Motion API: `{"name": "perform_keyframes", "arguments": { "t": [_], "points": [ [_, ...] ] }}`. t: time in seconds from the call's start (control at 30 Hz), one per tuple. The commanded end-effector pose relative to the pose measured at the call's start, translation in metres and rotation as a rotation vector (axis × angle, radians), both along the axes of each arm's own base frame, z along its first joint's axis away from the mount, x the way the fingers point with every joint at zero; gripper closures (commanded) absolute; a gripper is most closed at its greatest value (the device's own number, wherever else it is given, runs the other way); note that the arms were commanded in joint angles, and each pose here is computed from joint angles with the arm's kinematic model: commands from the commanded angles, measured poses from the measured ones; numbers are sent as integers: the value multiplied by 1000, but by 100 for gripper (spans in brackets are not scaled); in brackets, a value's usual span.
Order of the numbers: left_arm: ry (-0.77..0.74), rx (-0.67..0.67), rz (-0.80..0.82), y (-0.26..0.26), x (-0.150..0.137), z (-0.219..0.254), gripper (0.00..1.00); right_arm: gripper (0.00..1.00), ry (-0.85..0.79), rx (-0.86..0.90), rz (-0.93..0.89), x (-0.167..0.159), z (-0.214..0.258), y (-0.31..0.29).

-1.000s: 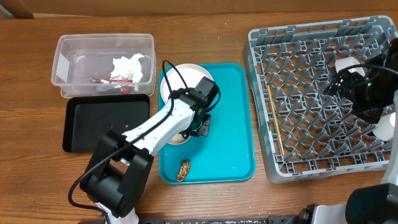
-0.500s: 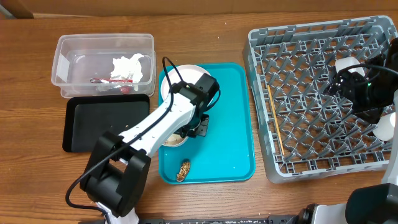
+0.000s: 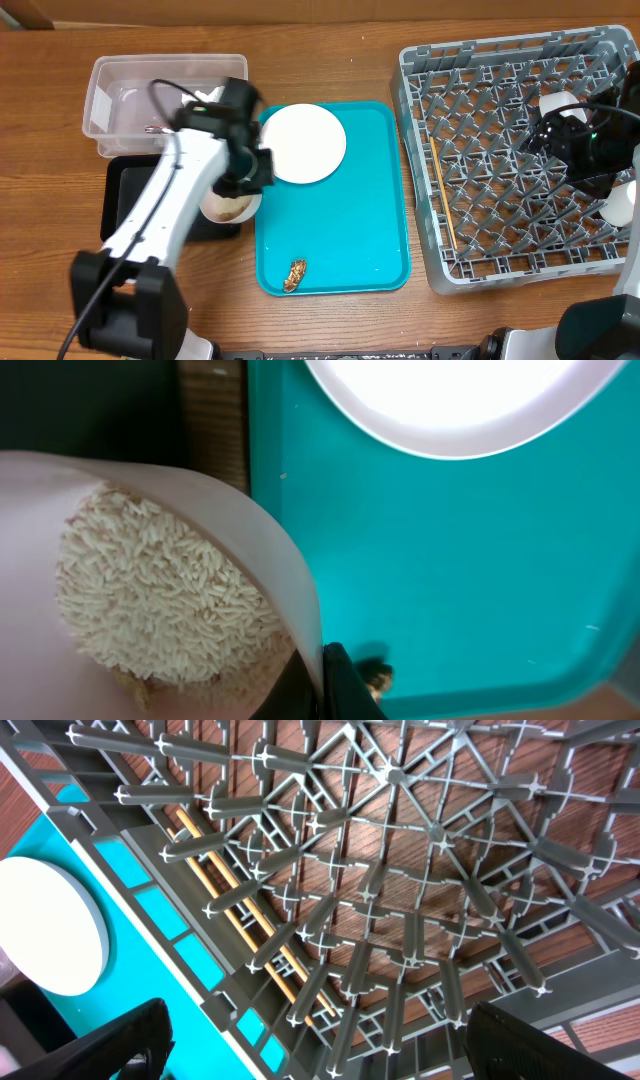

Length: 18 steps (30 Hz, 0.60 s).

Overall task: Sort waste into correct bins and load items into the dishwasher
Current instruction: 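Tip the rice bowl over the black tray with left gripper to dump rice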

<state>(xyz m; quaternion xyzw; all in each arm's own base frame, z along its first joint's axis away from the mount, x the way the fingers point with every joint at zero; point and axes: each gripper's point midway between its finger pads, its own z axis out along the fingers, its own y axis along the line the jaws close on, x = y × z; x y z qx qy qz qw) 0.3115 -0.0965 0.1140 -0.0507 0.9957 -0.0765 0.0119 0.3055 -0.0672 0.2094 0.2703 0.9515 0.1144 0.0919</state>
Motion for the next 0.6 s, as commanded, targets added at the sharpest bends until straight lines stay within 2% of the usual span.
{"name": "perform_keyframes", "arguments": {
  "t": [0.0, 0.37, 0.57],
  "points": [
    [-90, -310, -137, -7, 8, 37, 96, 4, -17, -2, 8, 0, 4, 1],
    [-248, -633, -47, 60, 15, 42, 96, 4, -13, -1, 8, -1, 4, 1],
    [-432, -830, -16, 84, 11, 51, 96, 4, -13, -1, 8, -1, 4, 1]
  ]
}}
